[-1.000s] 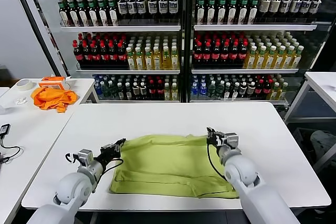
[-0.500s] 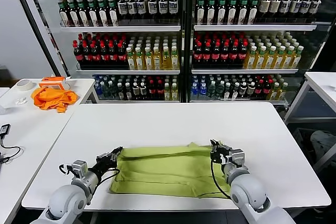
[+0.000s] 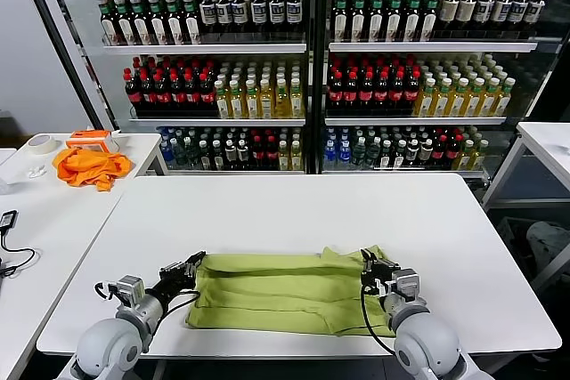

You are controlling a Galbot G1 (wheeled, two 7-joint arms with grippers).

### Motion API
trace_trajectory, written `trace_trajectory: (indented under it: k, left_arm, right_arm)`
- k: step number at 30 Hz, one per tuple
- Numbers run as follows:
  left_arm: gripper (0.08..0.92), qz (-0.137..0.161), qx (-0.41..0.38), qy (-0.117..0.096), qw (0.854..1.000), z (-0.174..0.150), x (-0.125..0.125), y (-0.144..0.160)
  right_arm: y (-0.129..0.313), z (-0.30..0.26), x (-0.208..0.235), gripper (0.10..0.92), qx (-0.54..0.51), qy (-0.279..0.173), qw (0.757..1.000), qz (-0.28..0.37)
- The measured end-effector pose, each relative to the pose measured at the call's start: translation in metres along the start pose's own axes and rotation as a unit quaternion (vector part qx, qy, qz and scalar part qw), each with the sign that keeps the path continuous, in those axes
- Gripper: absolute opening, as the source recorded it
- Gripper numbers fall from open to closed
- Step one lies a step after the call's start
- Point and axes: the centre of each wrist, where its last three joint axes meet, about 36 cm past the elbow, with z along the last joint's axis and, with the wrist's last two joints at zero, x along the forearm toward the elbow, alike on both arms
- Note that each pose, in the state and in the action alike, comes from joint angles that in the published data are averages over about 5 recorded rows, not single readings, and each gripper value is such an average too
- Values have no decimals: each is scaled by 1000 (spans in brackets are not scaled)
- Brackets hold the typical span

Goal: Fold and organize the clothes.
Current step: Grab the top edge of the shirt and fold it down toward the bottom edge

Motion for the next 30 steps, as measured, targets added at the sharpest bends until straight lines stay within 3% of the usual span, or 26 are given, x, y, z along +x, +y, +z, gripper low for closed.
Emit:
trace_trajectory:
  k: [20,24,30]
  left_arm:
    - [91,-5,-6,22,1000,10,5,-2]
    - [168,-5,-7,24,1000,13,5,-3]
    - [341,-8,-6,8,1000,8,9,-5]
  right_arm:
    - [10,19,26,111,22,1,1000,-2]
    - [12,25,31,138,28,3,1000,-2]
    - [10,28,40,297,38,4,999,4]
